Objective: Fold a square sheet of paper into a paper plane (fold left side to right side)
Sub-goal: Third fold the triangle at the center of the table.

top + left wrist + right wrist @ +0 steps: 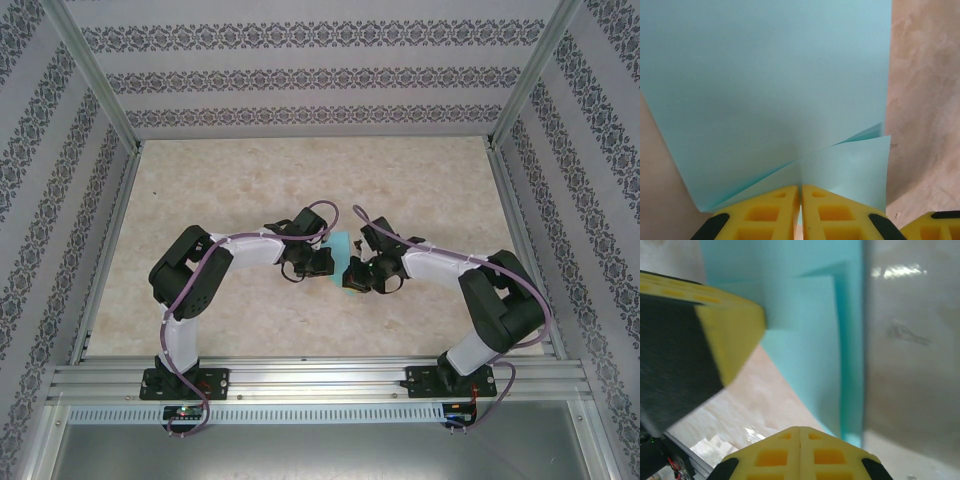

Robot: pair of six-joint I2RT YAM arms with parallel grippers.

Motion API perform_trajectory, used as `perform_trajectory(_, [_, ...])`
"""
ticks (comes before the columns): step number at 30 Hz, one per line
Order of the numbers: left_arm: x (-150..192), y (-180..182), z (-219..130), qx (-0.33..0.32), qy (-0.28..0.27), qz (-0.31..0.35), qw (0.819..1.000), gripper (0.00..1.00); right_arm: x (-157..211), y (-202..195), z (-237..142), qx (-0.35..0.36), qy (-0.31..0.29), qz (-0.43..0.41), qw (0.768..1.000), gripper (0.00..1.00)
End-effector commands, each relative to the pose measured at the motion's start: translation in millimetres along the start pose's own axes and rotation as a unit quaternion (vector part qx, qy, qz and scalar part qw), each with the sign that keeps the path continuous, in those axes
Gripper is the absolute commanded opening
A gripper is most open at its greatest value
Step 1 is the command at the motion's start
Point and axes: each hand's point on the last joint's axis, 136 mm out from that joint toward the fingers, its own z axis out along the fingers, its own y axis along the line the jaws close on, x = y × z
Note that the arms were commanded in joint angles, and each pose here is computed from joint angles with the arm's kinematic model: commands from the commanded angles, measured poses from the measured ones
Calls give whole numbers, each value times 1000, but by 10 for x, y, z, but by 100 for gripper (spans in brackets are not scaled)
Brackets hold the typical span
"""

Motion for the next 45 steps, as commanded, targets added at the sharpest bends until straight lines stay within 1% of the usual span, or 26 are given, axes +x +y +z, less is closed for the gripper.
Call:
perform_trajectory(1, [68,336,127,-65,7,-13,998,13,-109,22,78,15,-8,1,1000,0])
perform_trajectory(3, [67,330,121,-65,6,-13,998,13,-172,38,115,17,-12,2,1000,0])
perform_trajectory(7, [65,333,119,-66,6,-13,998,13,-193,40,216,24,1,1,1000,0])
perform_trajectory(12, [75,348,123,-68,7,-13,998,13,-153,-100,250,46,7,10,999,0])
perform_trajectory(19, [69,372,124,-72,6,-14,997,13,62,-364,193,71,21,32,997,0])
perform_trajectory(28, [75,401,133,-78,8,-16,997,13,349,-576,109,91,44,40,994,0])
perform_trajectory(36, [63,397,118,-79,5,-15,997,13,463,-741,13,107,45,50,992,0])
perform_trajectory(40, [62,382,101,-77,5,-13,997,13,467,-754,-33,106,44,49,992,0])
perform_trajectory(45, [14,240,3,-56,-4,-6,998,15,293,-531,-169,75,12,23,997,0])
